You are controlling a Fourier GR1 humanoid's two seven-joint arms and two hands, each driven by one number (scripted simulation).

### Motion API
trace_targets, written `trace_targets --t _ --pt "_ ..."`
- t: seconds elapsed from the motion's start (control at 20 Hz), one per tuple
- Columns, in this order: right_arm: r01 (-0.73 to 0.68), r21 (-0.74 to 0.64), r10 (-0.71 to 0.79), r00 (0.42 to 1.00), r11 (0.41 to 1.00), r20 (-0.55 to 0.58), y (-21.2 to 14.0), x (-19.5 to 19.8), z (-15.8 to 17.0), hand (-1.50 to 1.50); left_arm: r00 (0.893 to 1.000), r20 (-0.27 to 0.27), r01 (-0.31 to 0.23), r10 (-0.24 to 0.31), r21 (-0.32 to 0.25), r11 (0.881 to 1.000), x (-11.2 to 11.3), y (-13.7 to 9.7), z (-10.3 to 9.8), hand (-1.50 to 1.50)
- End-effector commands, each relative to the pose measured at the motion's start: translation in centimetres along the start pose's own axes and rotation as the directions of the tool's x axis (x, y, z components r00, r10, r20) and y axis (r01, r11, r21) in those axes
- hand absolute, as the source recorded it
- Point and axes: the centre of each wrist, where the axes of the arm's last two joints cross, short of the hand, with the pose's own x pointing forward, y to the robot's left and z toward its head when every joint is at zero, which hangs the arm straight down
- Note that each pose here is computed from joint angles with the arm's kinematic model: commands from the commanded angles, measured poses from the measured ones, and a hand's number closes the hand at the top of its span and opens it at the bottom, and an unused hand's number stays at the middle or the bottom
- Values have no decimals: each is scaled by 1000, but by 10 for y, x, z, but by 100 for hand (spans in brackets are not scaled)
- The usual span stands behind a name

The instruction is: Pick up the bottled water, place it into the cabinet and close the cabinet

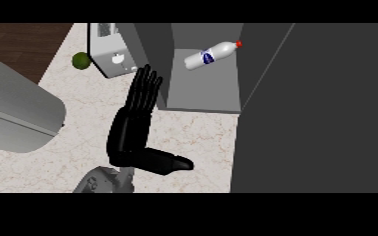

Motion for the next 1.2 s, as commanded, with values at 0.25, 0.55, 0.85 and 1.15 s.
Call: trace_targets --t 0.25,0.55,0.85,1.15 --pt "-66 334 104 990 940 -97 22 1 -3 150 998 67 16 -20 71 997 73 12 86 -150" --pt "-58 456 96 994 888 -60 49 27 -4 150 995 87 43 -56 149 988 101 35 122 -150" --pt "-106 479 124 992 871 -6 70 31 -21 150 995 94 29 -43 150 988 141 61 141 -150" --pt "-92 505 119 993 858 -20 94 33 -33 150 995 94 0 -14 150 989 141 65 154 -150"
